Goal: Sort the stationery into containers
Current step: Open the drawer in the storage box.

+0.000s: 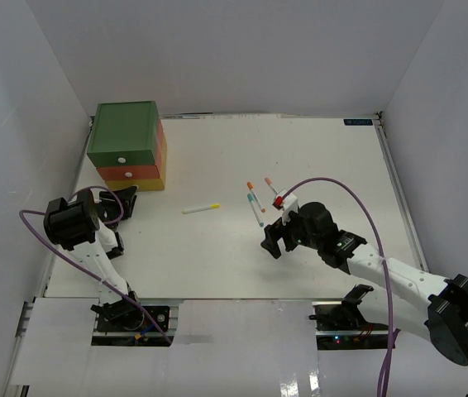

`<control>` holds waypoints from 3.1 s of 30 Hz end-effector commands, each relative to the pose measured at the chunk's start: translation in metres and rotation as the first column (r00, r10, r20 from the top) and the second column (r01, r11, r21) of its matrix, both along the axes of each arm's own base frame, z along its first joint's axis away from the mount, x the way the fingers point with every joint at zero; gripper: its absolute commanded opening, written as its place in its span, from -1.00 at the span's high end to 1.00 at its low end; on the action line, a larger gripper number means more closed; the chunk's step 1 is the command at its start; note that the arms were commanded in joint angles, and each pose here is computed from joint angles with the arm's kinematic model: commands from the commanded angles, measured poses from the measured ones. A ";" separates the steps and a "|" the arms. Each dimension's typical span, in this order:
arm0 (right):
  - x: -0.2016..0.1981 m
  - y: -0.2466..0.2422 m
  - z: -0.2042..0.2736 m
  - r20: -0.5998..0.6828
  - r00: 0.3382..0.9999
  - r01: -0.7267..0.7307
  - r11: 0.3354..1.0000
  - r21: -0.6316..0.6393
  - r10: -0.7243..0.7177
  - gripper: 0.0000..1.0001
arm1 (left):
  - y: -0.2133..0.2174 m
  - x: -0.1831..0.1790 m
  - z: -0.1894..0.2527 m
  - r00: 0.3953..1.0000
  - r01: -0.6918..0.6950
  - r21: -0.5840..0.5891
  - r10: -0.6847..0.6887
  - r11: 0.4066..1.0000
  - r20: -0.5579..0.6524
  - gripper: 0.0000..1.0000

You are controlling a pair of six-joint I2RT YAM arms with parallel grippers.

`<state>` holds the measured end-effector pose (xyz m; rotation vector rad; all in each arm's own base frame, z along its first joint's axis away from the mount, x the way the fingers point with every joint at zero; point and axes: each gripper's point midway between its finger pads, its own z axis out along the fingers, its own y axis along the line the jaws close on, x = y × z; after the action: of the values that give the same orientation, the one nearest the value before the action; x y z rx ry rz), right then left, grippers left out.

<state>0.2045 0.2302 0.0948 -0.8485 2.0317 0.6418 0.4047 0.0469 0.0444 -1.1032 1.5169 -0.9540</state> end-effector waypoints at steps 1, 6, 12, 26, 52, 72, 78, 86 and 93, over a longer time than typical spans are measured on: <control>0.007 0.009 0.015 0.044 0.999 -0.023 0.999 0.035 0.022 -0.82 | 0.003 0.007 0.040 0.984 0.005 0.071 -0.017 0.997 0.177 -0.09; 0.005 0.011 0.012 0.030 0.999 -0.032 0.999 0.030 0.031 -0.82 | 0.002 0.006 0.049 0.977 0.002 0.091 -0.021 0.996 0.214 -0.08; 0.005 0.011 0.011 0.026 0.999 -0.037 0.999 0.026 0.037 -0.82 | 0.001 0.003 0.056 0.966 -0.004 0.077 -0.016 0.997 0.258 -0.07; 0.002 0.014 0.006 0.002 0.998 -0.055 0.998 0.020 0.055 -0.82 | 0.002 0.002 0.078 0.947 -0.023 0.099 -0.010 0.995 0.322 -0.05; 0.005 0.011 0.012 0.023 0.999 -0.039 0.999 0.023 0.039 -0.83 | 0.008 0.006 0.103 0.930 -0.052 0.114 0.006 0.992 0.368 -0.07; 0.005 0.011 0.008 0.015 0.999 -0.039 0.999 0.014 0.038 -0.82 | 0.003 0.017 0.101 0.929 -0.011 0.109 -0.031 0.994 0.368 -0.05; 0.005 0.010 0.008 0.017 0.999 -0.037 0.999 0.014 0.037 -0.82 | -0.002 0.019 0.096 0.934 0.006 0.107 -0.044 0.994 0.355 0.06; 0.005 0.010 0.008 0.017 0.999 -0.037 0.999 0.014 0.037 -0.83 | -0.004 0.019 0.087 0.942 0.014 0.115 -0.051 0.993 0.330 0.08; 0.005 0.011 0.008 0.015 0.999 -0.039 0.999 0.014 0.038 -0.82 | -0.005 0.020 0.082 0.945 0.023 0.119 -0.060 0.993 0.322 0.06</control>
<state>0.1988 0.2341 0.0849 -0.8858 2.0636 0.6727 0.4160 0.0448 0.0632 -1.0745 1.4820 -0.9894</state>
